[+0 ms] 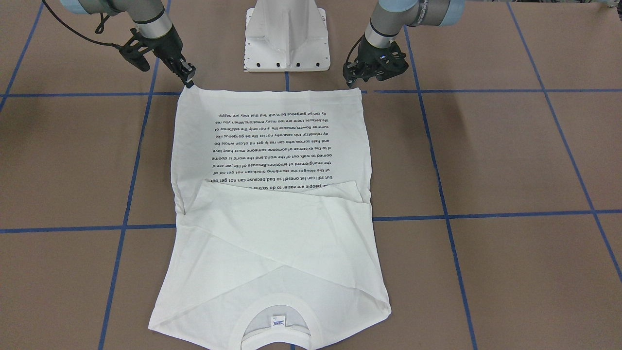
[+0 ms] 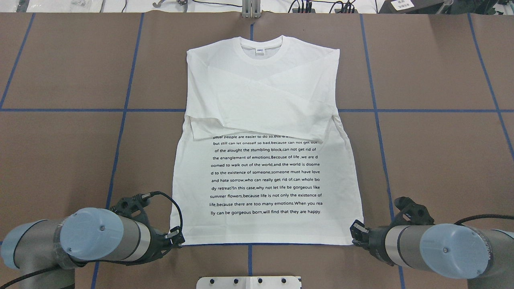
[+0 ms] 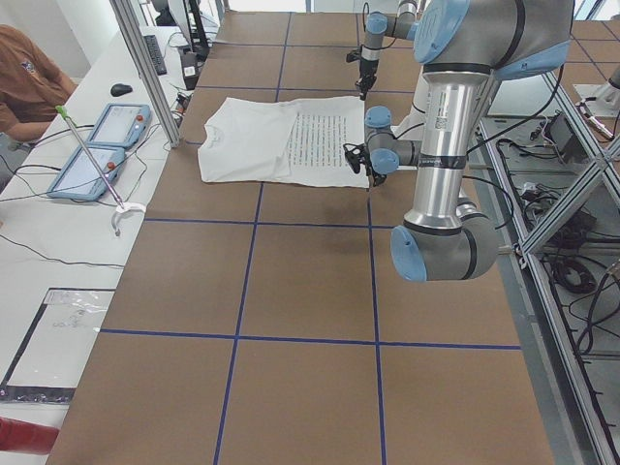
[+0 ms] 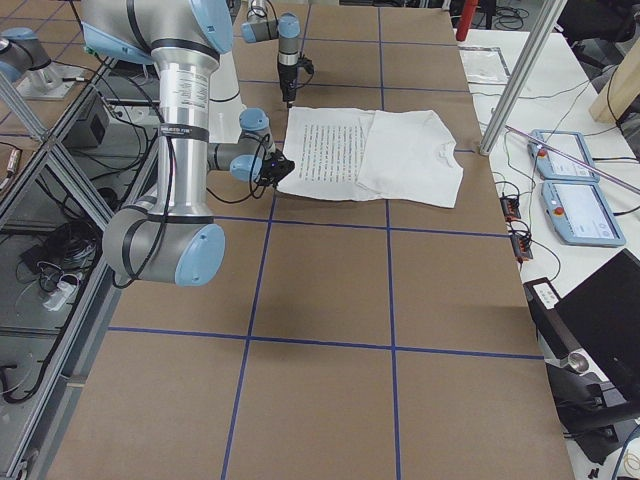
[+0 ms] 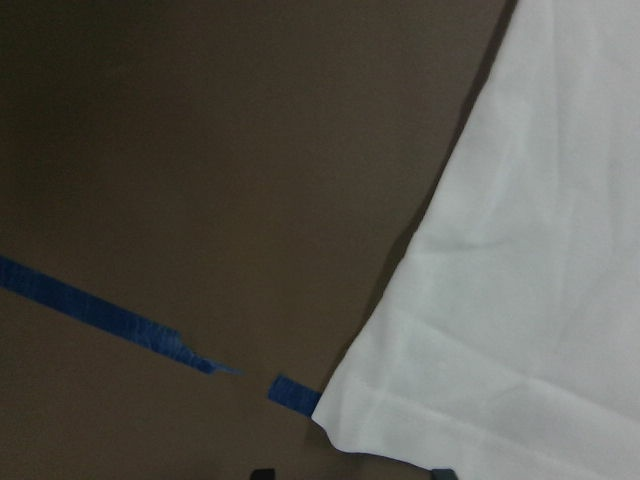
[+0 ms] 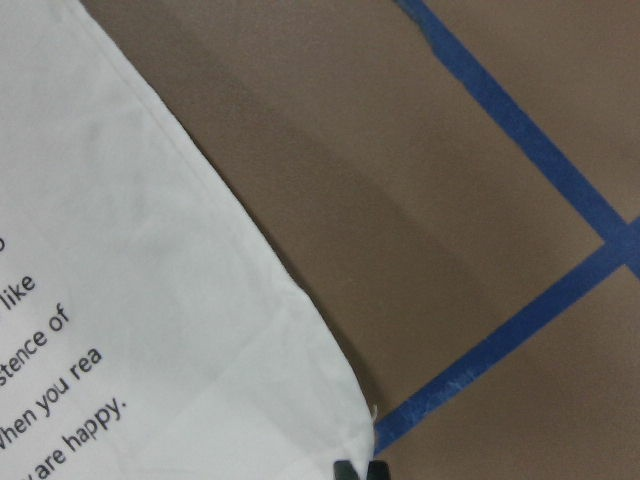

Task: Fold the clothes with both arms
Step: 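Move both grippers to the hem corners nearest the robot and grasp them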

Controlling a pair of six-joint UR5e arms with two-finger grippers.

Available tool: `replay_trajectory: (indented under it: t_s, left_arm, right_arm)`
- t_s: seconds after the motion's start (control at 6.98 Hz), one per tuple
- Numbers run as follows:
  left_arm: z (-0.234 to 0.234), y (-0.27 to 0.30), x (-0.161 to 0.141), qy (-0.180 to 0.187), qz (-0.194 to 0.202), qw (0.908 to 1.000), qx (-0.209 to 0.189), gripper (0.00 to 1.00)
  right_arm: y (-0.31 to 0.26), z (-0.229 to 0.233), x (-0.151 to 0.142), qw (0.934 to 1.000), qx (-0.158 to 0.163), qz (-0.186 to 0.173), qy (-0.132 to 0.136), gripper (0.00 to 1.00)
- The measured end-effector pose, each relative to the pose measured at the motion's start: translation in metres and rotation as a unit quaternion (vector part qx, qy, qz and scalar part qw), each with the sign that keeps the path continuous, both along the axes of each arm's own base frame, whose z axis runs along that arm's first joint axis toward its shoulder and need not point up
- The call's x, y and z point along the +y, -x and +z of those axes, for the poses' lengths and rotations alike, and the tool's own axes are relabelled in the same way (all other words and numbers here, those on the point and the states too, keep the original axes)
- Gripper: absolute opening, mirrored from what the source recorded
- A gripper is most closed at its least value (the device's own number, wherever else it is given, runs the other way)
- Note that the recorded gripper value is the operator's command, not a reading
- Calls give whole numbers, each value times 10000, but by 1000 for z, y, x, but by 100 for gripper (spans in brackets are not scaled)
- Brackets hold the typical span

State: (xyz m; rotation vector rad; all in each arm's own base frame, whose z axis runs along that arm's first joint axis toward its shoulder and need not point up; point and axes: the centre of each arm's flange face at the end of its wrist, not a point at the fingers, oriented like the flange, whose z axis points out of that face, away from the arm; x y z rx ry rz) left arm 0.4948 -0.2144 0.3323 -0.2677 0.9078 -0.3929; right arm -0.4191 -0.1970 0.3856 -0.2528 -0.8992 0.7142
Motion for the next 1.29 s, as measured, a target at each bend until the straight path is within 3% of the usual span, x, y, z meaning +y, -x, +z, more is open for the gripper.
replay_trajectory:
  t_s: [0.29, 0.43, 0.57, 1.29]
  left_arm:
    - [6, -4, -1, -76, -12, 9999, -73, 57]
    - [12, -8, -3, -127, -36, 9998, -148, 44]
    - [15, -9, -4, -163, -41, 9997, -183, 0]
    - [9, -6, -5, -209, -81, 9997, -134, 0]
  right_arm:
    - [-1, -1, -1, 10000, -7, 9, -1, 0]
    - [-1, -1, -1, 10000, -9, 11, -2, 0]
    - [-1, -1, -1, 10000, -11, 13, -2, 0]
    - [-4, -2, 0, 10000, -13, 10, -4, 0]
